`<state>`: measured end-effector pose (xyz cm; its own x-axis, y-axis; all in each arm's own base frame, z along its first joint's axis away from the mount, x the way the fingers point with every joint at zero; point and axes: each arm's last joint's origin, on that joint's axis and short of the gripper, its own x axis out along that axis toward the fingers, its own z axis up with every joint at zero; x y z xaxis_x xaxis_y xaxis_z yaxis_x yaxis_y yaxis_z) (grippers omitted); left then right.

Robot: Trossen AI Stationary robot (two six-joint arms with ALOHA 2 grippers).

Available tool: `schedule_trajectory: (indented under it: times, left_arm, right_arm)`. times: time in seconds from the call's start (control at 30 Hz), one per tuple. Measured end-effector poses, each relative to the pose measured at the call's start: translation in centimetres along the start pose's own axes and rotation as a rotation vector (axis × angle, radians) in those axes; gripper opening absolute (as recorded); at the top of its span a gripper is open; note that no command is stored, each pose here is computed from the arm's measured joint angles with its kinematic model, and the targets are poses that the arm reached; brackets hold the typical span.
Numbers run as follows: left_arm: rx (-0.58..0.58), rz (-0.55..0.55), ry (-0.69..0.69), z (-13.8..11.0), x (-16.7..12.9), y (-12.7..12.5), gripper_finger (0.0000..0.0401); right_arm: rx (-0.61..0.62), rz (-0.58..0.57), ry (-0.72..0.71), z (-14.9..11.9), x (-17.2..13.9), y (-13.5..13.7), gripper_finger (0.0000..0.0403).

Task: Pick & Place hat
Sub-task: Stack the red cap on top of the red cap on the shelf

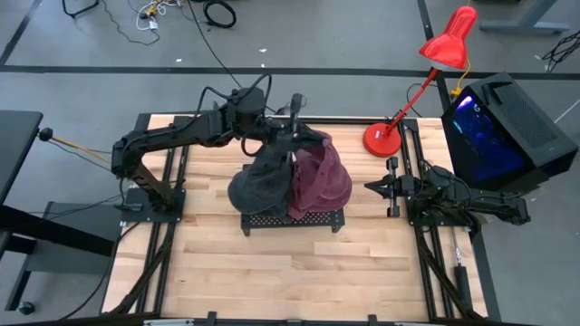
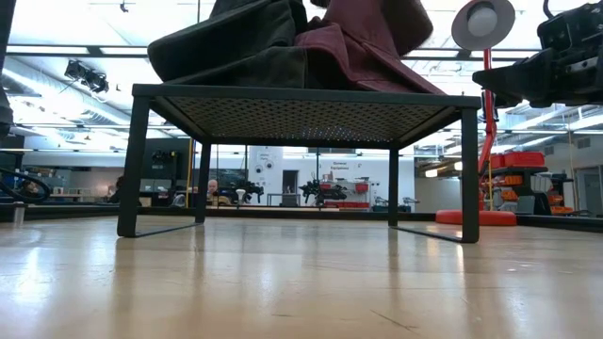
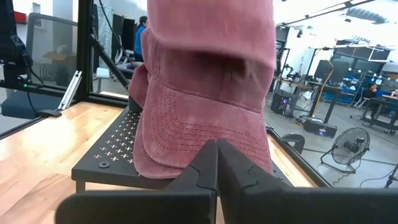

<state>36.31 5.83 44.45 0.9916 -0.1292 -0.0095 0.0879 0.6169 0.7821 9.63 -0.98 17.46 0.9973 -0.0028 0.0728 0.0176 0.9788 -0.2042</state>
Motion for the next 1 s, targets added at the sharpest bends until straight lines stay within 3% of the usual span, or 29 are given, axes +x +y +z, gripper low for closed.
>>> schedule_trajectory:
  times: [0.73, 1.0]
  left_arm:
    - [-0.045, -0.023, 0.033, -2.2, 2.0, -1.3, 0.0005]
    - [-0.060, -0.048, 0.070, -3.9, 2.5, -3.3, 0.0005]
  right_arm:
    - [0.000, 0.001, 0.001, 0.0, 0.0, 0.0, 0.0004]
    - [0.000, 0.001, 0.000, 0.0, 0.0, 0.0, 0.0004]
